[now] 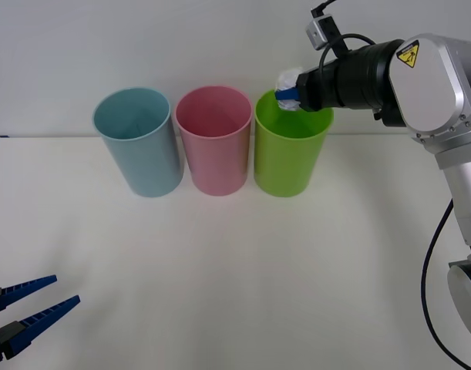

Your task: Put cans in the blue bin and PET bottles in the pink bin and trash in the green bin.

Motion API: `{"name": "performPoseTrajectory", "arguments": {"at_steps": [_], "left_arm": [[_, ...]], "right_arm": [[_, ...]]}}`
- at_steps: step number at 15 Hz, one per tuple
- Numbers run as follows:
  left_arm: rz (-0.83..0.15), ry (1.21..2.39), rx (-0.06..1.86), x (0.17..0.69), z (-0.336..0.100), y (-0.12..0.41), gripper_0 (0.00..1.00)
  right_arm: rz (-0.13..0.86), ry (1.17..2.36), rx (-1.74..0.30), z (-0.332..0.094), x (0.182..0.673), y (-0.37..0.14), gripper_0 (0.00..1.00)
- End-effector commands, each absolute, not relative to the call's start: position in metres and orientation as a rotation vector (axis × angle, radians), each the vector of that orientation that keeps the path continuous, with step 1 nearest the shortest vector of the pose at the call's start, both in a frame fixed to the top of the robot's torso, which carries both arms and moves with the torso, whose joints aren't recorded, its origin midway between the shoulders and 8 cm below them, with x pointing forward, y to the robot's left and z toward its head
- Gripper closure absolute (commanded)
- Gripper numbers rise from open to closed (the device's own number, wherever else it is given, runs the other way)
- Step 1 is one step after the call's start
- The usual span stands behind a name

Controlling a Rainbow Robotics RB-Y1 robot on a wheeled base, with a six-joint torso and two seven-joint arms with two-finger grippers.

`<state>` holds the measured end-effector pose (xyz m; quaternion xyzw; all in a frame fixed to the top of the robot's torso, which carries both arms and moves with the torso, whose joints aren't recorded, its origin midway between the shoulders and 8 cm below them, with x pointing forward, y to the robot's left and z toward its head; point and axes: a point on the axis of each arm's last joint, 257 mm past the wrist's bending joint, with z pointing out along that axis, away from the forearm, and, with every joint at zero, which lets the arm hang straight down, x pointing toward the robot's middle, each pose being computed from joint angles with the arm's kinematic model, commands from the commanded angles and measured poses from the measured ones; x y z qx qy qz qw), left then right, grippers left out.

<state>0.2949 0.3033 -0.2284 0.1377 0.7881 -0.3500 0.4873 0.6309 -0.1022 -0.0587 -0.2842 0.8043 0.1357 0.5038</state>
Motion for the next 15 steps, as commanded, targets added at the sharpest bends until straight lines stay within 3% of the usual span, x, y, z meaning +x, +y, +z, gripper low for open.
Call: {"name": "performPoseTrajectory", "arguments": {"at_steps": [1, 9, 10, 11, 12, 15], "left_arm": [[-0.851, 1.917, 0.335, 0.2949, -0.2284, 0.3033, 0.00], [-0.851, 1.917, 0.335, 0.2949, -0.2284, 0.3033, 0.00], [-0.851, 1.917, 0.335, 0.2949, -0.2284, 0.3033, 0.00], [-0.851, 1.917, 0.335, 0.2949, -0.2284, 0.3033, 0.00], [-0.851, 1.917, 0.335, 0.2949, -0.2284, 0.3033, 0.00], [-0.851, 1.917, 0.335, 0.2949, -0.2284, 0.3033, 0.00]], "right_arm": [[0.314, 1.947, -0.685, -0.0629, 0.6331, -0.1056, 1.00], [0.304, 1.946, -0.705, -0.0662, 0.6334, -0.1064, 1.00], [0.301, 1.944, -0.709, -0.0667, 0.6334, -0.1072, 0.84], [0.295, 1.941, -0.719, -0.0671, 0.6333, -0.1067, 0.30], [0.289, 1.937, -0.728, -0.0677, 0.6333, -0.1070, 0.03], [0.270, 1.921, -0.753, -0.0672, 0.6340, -0.1078, 0.00]]}}
